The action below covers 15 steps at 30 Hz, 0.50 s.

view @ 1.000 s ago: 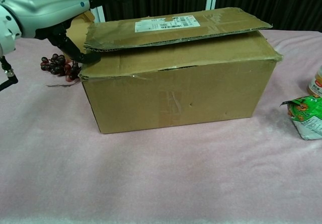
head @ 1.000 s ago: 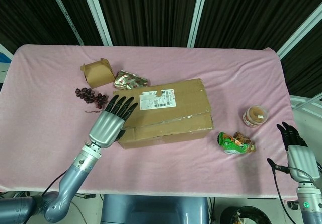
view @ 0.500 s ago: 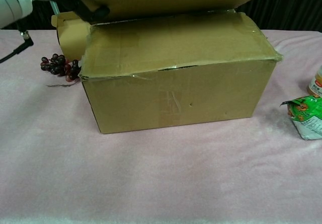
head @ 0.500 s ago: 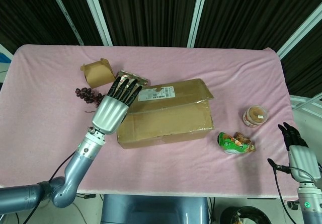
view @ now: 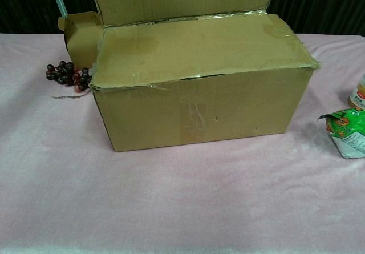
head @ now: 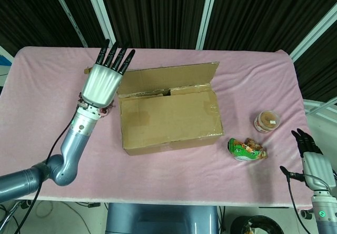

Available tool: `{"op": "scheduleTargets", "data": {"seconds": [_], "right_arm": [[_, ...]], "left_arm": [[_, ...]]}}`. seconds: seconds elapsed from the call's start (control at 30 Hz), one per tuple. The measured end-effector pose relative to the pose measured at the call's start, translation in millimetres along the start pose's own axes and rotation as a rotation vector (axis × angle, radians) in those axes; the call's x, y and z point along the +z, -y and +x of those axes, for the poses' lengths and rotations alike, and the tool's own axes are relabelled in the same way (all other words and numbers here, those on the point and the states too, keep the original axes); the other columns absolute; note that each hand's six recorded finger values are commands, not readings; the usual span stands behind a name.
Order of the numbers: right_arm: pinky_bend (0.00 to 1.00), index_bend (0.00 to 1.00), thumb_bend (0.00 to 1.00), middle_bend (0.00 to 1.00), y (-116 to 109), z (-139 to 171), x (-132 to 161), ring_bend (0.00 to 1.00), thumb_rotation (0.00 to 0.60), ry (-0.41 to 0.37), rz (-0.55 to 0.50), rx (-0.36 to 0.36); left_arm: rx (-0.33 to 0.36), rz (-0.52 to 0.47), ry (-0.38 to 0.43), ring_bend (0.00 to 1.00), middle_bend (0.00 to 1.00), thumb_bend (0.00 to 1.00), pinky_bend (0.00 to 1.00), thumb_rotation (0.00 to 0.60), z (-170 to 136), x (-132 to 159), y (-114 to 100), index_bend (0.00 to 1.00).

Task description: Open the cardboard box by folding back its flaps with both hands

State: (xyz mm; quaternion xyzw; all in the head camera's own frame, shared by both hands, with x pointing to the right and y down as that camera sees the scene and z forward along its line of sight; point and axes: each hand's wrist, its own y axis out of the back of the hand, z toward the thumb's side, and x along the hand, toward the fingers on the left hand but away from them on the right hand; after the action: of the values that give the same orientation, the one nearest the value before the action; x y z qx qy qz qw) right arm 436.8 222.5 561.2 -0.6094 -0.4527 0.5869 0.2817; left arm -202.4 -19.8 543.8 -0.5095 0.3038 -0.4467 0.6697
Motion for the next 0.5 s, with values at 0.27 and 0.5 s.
{"op": "scheduleTargets", "data": {"seconds": [0.27,0.5], "right_arm": [[0.23,0.0,0.23,0.0,0.9,1.1,-0.3,0.0,0.6,0.007,-0.007,0.01],[0.23,0.0,0.24,0.0,0.2,1.2,-1.6,0.0,0.6,0.014,-0.009,0.013]], "left_arm": [[-0.032,0.119,-0.042,0.0,0.0,0.42,0.0,0.6,21.6,-21.7,20.3,0.0],[-0.103,0.167,-0.083,0.0,0.0,0.41,0.0,0.6,17.3,-40.8,46.3,0.0]]}}
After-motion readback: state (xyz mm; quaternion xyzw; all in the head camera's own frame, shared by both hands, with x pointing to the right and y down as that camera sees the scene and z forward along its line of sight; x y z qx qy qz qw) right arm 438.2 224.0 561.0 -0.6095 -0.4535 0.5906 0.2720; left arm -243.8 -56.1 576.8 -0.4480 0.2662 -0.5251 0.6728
